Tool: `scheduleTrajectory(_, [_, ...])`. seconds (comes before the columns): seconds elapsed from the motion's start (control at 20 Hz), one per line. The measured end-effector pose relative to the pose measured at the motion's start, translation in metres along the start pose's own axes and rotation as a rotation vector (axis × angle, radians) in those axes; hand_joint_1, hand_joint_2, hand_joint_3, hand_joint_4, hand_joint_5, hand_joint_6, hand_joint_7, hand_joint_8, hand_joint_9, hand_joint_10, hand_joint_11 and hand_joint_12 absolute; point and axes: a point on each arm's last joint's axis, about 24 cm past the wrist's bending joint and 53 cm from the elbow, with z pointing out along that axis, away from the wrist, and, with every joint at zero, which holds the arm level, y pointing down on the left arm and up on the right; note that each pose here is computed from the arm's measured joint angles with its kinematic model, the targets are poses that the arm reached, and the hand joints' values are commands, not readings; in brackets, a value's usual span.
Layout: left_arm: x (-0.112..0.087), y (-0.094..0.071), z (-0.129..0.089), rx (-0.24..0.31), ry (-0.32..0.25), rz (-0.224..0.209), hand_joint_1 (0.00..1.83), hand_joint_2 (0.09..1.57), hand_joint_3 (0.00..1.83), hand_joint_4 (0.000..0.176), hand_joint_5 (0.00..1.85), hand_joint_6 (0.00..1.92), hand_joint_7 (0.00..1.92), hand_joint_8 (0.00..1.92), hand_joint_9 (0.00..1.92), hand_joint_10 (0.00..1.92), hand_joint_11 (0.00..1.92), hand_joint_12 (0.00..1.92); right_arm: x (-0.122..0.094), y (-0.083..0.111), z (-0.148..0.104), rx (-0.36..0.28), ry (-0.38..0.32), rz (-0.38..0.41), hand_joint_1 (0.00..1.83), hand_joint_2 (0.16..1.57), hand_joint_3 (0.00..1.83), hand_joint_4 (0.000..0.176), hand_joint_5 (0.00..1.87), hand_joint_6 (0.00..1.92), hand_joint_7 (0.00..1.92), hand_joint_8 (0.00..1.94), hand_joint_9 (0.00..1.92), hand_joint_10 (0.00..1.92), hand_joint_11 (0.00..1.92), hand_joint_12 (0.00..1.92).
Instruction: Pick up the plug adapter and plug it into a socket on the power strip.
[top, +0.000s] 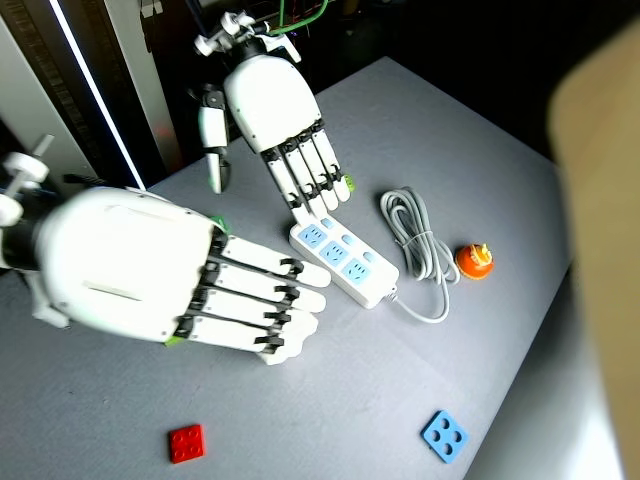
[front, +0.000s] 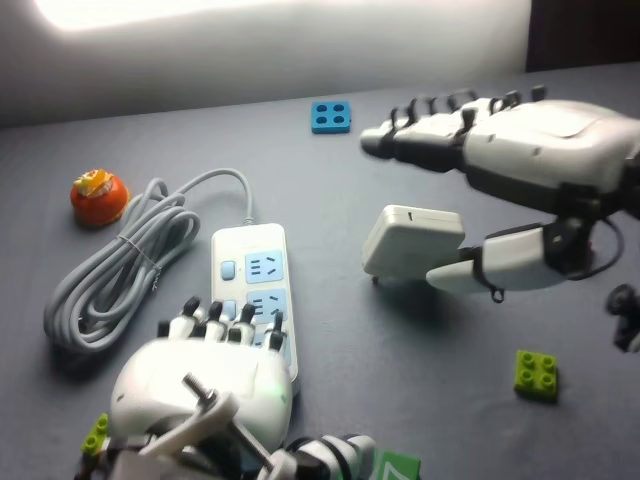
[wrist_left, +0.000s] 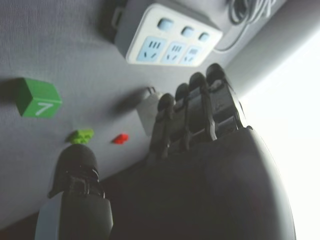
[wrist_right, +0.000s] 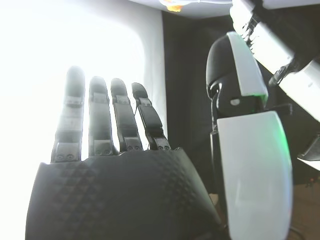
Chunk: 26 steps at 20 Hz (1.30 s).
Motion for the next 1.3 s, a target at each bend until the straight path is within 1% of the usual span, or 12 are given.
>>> scheduleTrajectory(0.05, [0.002,0.002,0.0,-0.002,0.003,0.002,0.06,1.16,0.0,0.0,0.07,0.0,0.06,0.0,0.06,0.0,0.01,0.2,0.002,-0.003,0.005,0.008,0.012,0.028,1.02,1.13,0.01,0.0,0.15,0.01,0.1,0.01,0.13,0.01,0.0,0.66])
scheduleTrajectory(0.1, [0.002,0.002,0.001,-0.003,0.001,0.0,0.05,1.16,0.0,0.0,0.07,0.0,0.06,0.0,0.07,0.0,0.0,0.25,0.002,-0.006,0.01,0.012,0.015,0.04,0.98,1.14,0.01,0.0,0.14,0.0,0.09,0.0,0.13,0.0,0.0,0.67])
scheduleTrajectory(0.25, [0.0,0.003,0.006,-0.007,-0.011,-0.024,0.06,1.16,0.0,0.0,0.06,0.0,0.05,0.0,0.05,0.0,0.0,0.18,-0.003,-0.004,0.019,0.006,0.009,0.05,1.0,1.15,0.0,0.0,0.15,0.0,0.1,0.0,0.13,0.0,0.0,0.62])
scheduleTrajectory(0.3, [0.0,0.002,0.007,-0.005,-0.014,-0.028,0.05,1.17,0.0,0.0,0.05,0.0,0.04,0.0,0.04,0.0,0.0,0.15,-0.005,-0.005,0.021,0.008,0.004,0.061,1.01,1.16,0.0,0.0,0.15,0.0,0.08,0.01,0.11,0.0,0.0,0.55])
scheduleTrajectory(0.5, [0.012,-0.009,0.011,0.014,0.011,-0.032,0.02,1.17,0.0,0.0,0.04,0.0,0.02,0.0,0.01,0.0,0.0,0.09,-0.013,-0.025,0.029,0.055,-0.003,0.192,0.97,1.17,0.01,0.0,0.1,0.0,0.06,0.0,0.09,0.0,0.0,0.51])
scheduleTrajectory(0.7, [0.019,-0.009,0.014,0.017,0.021,-0.05,0.03,1.17,0.0,0.0,0.02,0.0,0.01,0.0,0.01,0.0,0.0,0.09,-0.014,-0.038,0.033,0.08,0.0,0.196,0.97,1.16,0.0,0.0,0.14,0.01,0.11,0.01,0.13,0.0,0.0,0.56])
scheduleTrajectory(0.8, [0.028,-0.004,0.015,0.005,0.042,-0.04,0.01,1.17,0.0,0.0,0.03,0.0,0.03,0.0,0.02,0.0,0.0,0.12,-0.007,-0.047,0.039,0.099,0.028,0.198,0.96,1.15,0.0,0.0,0.13,0.0,0.1,0.0,0.12,0.0,0.0,0.49])
scheduleTrajectory(0.95, [0.033,0.0,0.015,0.007,0.046,-0.036,0.01,1.17,0.0,0.0,0.02,0.0,0.02,0.0,0.01,0.0,0.0,0.13,0.001,-0.056,0.043,0.117,0.058,0.194,0.95,1.15,0.0,0.0,0.11,0.0,0.08,0.0,0.11,0.0,0.0,0.48])
scheduleTrajectory(1.05, [0.036,0.001,0.016,0.01,0.055,-0.033,0.06,1.16,0.0,0.0,0.07,0.0,0.06,0.0,0.04,0.0,0.0,0.2,-0.001,-0.059,0.047,0.119,0.056,0.183,0.92,1.16,0.0,0.0,0.07,0.0,0.04,0.0,0.07,0.0,0.0,0.4])
scheduleTrajectory(1.1, [0.036,0.0,0.016,0.016,0.052,-0.031,0.04,1.17,0.0,0.0,0.05,0.0,0.04,0.0,0.02,0.0,0.0,0.16,-0.001,-0.059,0.05,0.12,0.053,0.177,0.89,1.17,0.0,0.0,0.1,0.01,0.07,0.0,0.1,0.01,0.0,0.47])
scheduleTrajectory(1.15, [0.036,-0.001,0.017,0.02,0.051,-0.03,0.02,1.18,0.0,0.0,0.03,0.0,0.02,0.0,0.0,0.0,0.0,0.12,-0.001,-0.06,0.053,0.119,0.055,0.17,0.94,1.16,0.0,0.0,0.09,0.0,0.06,0.0,0.08,0.0,0.0,0.41])
scheduleTrajectory(1.3, [0.035,0.001,0.02,0.015,0.049,-0.029,0.04,1.17,0.0,0.0,0.04,0.0,0.03,0.0,0.01,0.0,0.0,0.13,0.006,-0.061,0.06,0.119,0.07,0.141,0.9,1.18,0.0,0.0,0.09,0.0,0.07,0.0,0.09,0.0,0.0,0.45])
